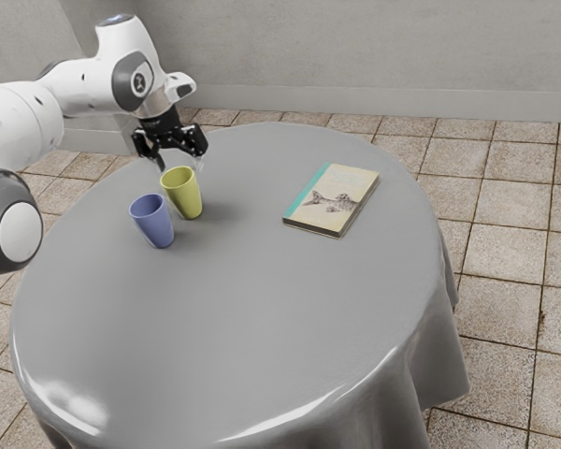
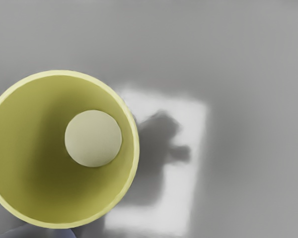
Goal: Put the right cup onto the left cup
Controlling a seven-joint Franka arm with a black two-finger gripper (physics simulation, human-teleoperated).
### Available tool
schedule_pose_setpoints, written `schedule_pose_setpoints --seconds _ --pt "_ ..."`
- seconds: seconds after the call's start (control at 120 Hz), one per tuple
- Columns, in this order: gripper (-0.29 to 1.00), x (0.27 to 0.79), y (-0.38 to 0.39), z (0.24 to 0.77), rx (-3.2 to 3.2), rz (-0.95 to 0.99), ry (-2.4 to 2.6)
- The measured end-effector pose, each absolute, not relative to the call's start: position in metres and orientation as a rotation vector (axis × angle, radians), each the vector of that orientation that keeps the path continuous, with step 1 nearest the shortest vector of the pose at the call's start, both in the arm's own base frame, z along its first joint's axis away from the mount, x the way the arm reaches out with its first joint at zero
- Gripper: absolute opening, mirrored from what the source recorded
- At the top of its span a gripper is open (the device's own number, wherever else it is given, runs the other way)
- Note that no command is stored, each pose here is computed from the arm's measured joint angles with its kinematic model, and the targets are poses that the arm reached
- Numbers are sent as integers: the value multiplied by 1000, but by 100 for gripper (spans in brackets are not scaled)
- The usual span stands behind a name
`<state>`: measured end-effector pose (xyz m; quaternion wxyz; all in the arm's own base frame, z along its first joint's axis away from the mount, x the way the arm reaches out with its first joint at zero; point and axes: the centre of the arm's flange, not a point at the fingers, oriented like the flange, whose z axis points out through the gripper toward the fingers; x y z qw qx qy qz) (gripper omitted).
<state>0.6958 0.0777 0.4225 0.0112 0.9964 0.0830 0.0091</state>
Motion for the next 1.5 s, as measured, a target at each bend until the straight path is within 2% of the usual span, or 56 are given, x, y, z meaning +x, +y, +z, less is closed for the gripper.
schedule_pose_setpoints --seconds 0.192,0.567,1.092,1.267,1.5 --pt "69 726 80 403 3116 76 285" --pt "65 732 88 363 3107 21 349" --pt "5 730 88 353 3103 1 392" --pt "-3 730 88 354 3102 -3 404" --pt "-7 729 87 359 3101 0 417"
